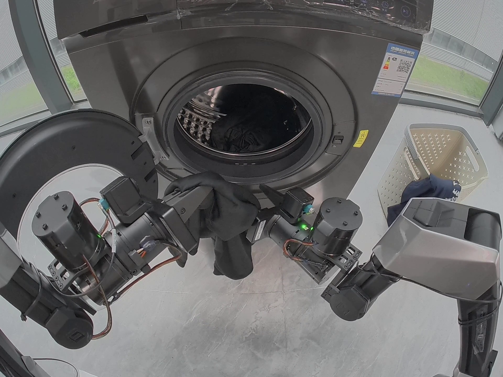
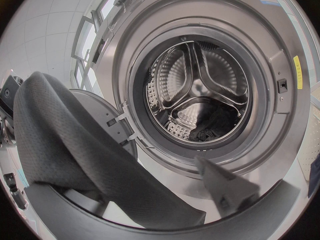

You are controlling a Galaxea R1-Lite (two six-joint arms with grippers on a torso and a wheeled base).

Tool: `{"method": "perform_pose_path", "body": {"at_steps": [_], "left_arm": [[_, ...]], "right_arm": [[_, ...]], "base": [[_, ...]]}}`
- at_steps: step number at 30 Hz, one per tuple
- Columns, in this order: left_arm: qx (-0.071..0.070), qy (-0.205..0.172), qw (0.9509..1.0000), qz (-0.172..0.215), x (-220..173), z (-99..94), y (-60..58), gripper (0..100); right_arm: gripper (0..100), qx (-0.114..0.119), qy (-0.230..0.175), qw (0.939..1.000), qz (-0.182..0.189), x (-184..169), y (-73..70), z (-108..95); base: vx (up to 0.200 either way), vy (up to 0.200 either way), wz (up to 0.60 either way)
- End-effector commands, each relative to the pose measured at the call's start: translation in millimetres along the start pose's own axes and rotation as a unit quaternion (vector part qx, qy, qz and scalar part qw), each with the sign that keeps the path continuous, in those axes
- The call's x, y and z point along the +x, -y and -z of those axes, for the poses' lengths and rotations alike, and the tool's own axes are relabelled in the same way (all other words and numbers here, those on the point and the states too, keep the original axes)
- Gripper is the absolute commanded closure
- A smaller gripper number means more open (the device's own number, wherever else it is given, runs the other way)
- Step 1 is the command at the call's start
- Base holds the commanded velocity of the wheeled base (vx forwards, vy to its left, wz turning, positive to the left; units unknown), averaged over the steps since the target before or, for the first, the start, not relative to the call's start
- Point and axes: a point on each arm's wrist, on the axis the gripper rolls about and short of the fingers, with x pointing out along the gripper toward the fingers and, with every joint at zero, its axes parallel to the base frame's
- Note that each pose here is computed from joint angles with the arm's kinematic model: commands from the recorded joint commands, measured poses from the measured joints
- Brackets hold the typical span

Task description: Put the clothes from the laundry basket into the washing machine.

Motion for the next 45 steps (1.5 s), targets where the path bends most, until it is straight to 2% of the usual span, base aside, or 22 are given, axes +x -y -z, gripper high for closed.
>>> {"method": "perform_pose_path", "body": {"at_steps": [1, 3, 13, 17, 18, 23, 32, 39, 45], "left_arm": [[0.0, -0.005, 1.0, -0.002, -0.8, 2.0, -1.3, 100], [-0.001, -0.006, 1.0, -0.004, -0.2, 2.8, -2.2, 100], [-0.002, -0.016, 0.9998, -0.013, -1.2, 7.6, -7.1, 100], [0.002, -0.02, 0.9996, -0.021, -1.9, 8.9, -13.5, 100], [0.002, -0.021, 0.9995, -0.022, -3.0, 9.1, -13.8, 0], [-0.003, -0.022, 0.9994, -0.026, -2.4, 9.8, -15.1, 0], [-0.005, -0.035, 0.9986, -0.039, -0.2, 18.0, -22.2, 0], [-0.005, -0.038, 0.9983, -0.043, -0.7, 19.4, -25.2, 0], [-0.009, -0.067, 0.9965, -0.049, -4.9, 32.1, -28.4, 0]], "right_arm": [[100, 0.002, 0.007, 1.0, -0.005, -0.7, -5.0, -6.1], [100, 0.003, 0.01, 0.9999, -0.004, -1.8, -5.3, -9.6], [100, 0.004, 0.015, 0.9999, -0.005, -38.4, -8.9, -54.4], [100, 0.005, 0.011, 0.9999, -0.008, -55.5, -11.2, -66.9], [100, 0.005, 0.01, 0.9999, -0.011, -58.4, -12.7, -68.5], [100, 0.012, 0.021, 0.9995, -0.022, -63.8, -22.0, -79.0], [100, 0.016, 0.03, 0.999, -0.029, -66.6, -27.4, -86.6], [100, 0.015, 0.03, 0.9992, -0.023, -65.7, -24.2, -87.1], [100, 0.016, 0.032, 0.9993, -0.016, -64.5, -19.1, -87.7]], "base": [[0.0, 0.0, 0.0], [0.0, 0.0, 0.0], [0.0, 0.0, 0.0], [0.0, 0.0, 0.0], [0.0, 0.0, 0.0], [0.0, 0.0, 0.0], [0.0, 0.0, 0.0], [0.0, 0.0, 0.0], [0.0, 0.0, 0.0]]}}
